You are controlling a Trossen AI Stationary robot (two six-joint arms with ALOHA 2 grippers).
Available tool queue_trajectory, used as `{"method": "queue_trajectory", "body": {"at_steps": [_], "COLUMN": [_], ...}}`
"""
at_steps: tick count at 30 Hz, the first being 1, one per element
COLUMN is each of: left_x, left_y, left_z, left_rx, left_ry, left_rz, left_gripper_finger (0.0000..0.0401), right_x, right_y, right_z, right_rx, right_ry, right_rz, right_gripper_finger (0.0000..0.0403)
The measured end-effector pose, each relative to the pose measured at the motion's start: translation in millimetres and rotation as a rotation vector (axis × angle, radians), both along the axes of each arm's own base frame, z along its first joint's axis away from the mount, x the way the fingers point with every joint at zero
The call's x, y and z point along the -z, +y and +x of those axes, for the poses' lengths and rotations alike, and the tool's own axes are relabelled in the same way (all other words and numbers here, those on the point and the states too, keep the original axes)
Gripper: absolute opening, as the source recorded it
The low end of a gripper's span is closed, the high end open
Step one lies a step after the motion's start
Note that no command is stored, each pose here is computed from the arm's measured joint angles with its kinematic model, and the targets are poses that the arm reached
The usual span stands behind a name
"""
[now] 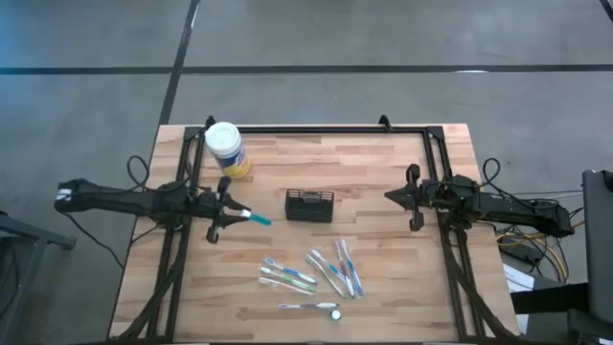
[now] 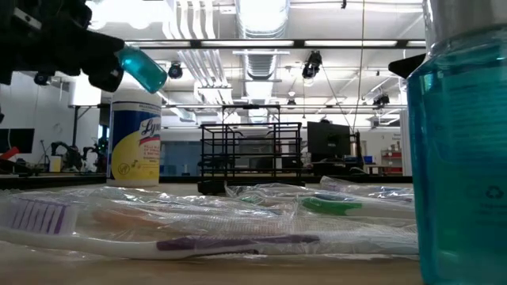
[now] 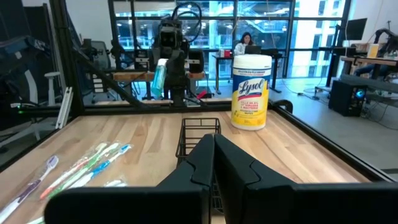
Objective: Pick & Place toothbrushing station
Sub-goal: Put the top mouthwash into the mesh organizer
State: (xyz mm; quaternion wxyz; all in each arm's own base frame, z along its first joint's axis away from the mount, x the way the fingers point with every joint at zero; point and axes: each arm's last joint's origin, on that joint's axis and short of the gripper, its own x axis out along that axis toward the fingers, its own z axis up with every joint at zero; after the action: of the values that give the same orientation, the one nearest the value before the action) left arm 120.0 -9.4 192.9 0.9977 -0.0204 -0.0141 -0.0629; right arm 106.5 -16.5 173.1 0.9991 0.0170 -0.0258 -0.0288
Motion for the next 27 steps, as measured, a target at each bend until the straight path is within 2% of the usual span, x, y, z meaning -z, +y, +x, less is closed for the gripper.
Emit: {"method": "queue_trajectory", "body": {"at_steps": [10, 22, 24, 27], "left_x": [19.6, 16.7, 11.9, -14.3], "left_y": [1.3, 1.6, 2.1, 2.7], "left_z": [-6.3, -8.9, -8.7, -9.1], "left_rx": [-0.022, -0.026, -0.042, -0.065], "left_ry": [-0.009, -0.047, -0.050, -0.096], "left_rz": [0.008, 0.008, -0.004, 0.004], "left_gripper_finger": [0.0101, 0.0101, 0.0101, 0.0101], "right_x": [0.0, 0.1, 0.1, 0.1], "right_y": [0.0, 0.0, 0.0, 0.0], "right_z": [0.0, 0.0, 0.0, 0.0], "right_rx": [0.000, -0.001, -0.001, -0.001], "right_ry": [0.000, 0.001, 0.001, 0.001], "right_rz": [0.002, -0.001, -0.001, 0.000], "right_gripper_finger": [0.0008, 0.0008, 0.0008, 0.0008]}}
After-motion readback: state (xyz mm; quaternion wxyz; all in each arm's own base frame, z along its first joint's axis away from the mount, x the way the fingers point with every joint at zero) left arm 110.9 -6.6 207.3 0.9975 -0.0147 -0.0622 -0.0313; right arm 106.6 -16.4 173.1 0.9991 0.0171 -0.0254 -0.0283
